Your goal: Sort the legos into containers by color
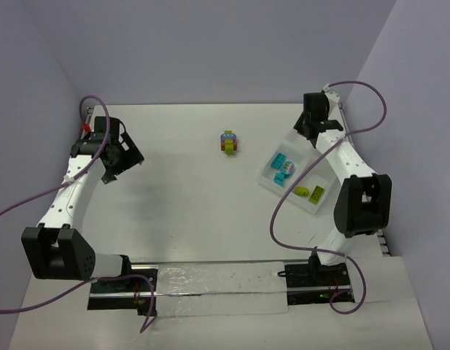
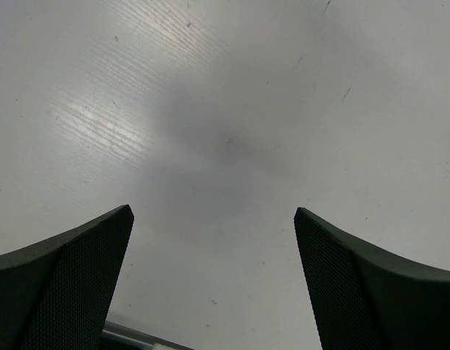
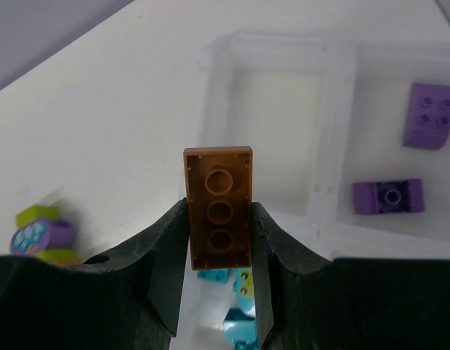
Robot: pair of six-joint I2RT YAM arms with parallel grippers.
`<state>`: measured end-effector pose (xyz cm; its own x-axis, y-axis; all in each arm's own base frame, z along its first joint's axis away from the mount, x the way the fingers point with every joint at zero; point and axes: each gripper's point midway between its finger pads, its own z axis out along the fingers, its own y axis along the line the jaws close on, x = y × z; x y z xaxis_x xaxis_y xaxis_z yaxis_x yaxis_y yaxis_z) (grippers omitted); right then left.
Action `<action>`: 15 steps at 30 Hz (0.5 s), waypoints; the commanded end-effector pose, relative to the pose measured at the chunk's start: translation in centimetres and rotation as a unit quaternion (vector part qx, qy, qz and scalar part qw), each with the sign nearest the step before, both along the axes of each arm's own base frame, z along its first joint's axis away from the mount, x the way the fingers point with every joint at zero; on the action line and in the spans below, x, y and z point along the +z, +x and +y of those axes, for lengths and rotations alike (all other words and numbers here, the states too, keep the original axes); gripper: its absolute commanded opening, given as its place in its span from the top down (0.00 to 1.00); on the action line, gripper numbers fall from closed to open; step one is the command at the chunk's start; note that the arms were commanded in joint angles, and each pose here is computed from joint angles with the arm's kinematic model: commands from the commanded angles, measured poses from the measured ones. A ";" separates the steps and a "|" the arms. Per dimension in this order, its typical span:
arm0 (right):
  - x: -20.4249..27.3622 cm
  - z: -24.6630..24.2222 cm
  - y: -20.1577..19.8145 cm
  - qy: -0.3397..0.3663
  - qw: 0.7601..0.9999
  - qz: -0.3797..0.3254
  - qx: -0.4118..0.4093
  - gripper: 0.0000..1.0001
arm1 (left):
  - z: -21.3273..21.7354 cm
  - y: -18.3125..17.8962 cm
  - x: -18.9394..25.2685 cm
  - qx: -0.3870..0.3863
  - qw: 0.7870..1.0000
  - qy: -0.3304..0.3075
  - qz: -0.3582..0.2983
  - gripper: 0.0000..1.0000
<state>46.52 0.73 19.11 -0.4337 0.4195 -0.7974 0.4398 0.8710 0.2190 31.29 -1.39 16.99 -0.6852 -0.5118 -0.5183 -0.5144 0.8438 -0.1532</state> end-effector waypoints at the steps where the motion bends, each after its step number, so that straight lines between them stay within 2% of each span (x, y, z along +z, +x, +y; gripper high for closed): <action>1: -0.3 -3.7 2.0 -0.032 0.998 0.008 -0.060 1.00 | 0.0 0.8 0.9 -0.008 1.000 -0.003 -0.025 0.01; 7: -1.8 -5.3 4.2 -0.040 0.996 0.028 -0.071 0.95 | 0.0 1.0 1.1 -0.006 1.000 -0.001 -0.024 0.01; 9: -3.3 -5.4 4.6 -0.037 0.996 0.044 -0.073 0.89 | 0.1 1.0 1.0 -0.004 1.000 -0.001 -0.022 0.01; 13: -4.2 -4.9 5.5 -0.030 0.997 0.049 -0.055 0.47 | 0.0 1.1 1.0 -0.002 1.000 -0.004 -0.021 0.01; 14: -4.1 -4.8 5.6 -0.030 0.997 0.048 -0.052 0.33 | 0.0 1.2 1.0 -0.002 1.000 -0.004 -0.021 0.01; 15: -4.0 -4.7 5.8 -0.030 0.997 0.047 -0.049 0.29 | 0.0 1.1 0.9 -0.001 1.000 -0.003 -0.019 0.01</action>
<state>50.61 -3.73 13.28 -0.5030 0.4208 -0.7549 0.5517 0.8287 0.0944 31.37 -1.41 16.92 -0.6855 -0.5122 -0.5174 -0.5144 0.8437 -0.1536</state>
